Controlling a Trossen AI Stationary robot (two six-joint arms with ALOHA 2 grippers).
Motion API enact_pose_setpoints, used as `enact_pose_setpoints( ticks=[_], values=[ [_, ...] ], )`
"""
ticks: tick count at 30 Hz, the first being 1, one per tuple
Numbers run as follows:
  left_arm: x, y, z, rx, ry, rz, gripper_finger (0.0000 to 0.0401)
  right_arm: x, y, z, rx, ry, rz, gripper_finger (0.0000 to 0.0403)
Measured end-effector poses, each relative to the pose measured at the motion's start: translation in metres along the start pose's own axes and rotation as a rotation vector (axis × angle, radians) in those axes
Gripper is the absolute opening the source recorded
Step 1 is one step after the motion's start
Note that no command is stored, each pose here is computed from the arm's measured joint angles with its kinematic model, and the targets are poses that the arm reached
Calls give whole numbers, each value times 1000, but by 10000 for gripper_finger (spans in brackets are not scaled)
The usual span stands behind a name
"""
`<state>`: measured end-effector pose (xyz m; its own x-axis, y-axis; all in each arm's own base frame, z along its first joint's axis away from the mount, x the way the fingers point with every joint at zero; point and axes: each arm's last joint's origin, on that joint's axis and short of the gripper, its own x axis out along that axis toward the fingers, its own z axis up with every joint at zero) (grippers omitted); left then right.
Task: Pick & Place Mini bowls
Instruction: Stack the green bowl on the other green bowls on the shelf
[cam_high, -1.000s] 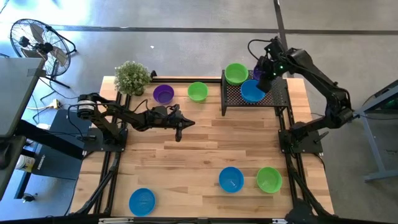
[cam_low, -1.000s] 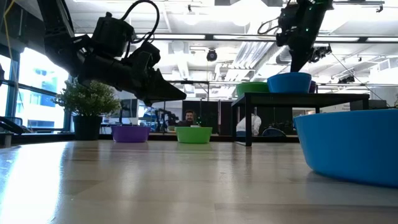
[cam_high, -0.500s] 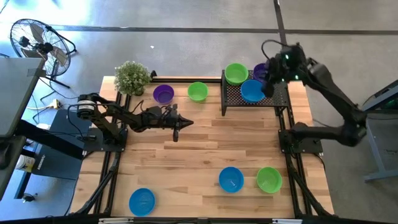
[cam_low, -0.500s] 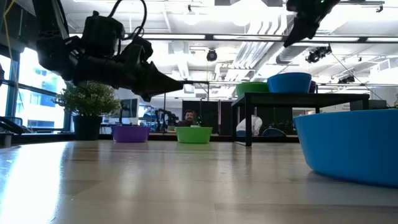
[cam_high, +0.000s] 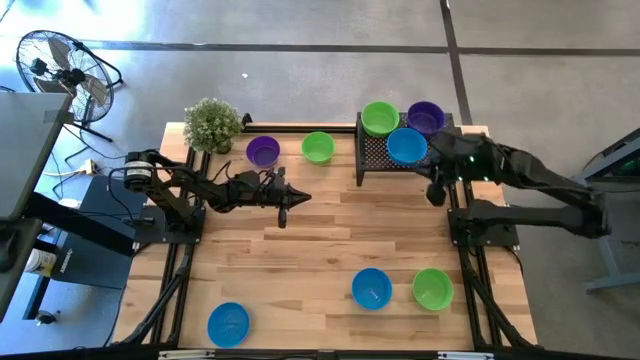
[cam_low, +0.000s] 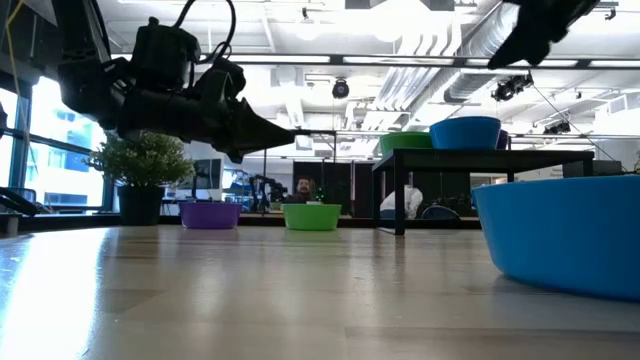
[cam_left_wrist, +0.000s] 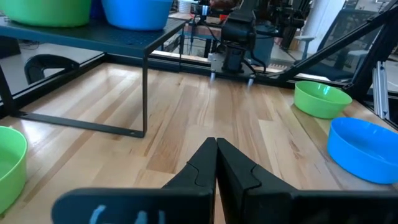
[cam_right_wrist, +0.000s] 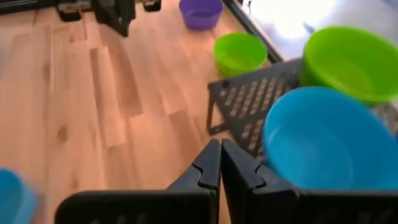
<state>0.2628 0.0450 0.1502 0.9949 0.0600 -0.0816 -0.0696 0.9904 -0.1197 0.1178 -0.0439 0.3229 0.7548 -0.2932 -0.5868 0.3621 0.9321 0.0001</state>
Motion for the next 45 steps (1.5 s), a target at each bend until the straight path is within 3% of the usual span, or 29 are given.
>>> enact_pose_setpoints(
  ticks=[12, 22, 31, 45],
  values=[
    [0, 0, 0, -1, 4, -1, 0, 11, 66, -21, 68, 285, 143, 13],
    [0, 0, -1, -1, 9, 0, 0, 16, 119, -46, 195, 596, 231, 108],
    [0, 0, -1, -2, 9, 0, 0, 36, 159, -72, 68, 836, 228, 157],
    [0, 0, -1, -4, 16, 1, 0, 95, 191, -105, -256, 1067, 325, 138]
  ],
)
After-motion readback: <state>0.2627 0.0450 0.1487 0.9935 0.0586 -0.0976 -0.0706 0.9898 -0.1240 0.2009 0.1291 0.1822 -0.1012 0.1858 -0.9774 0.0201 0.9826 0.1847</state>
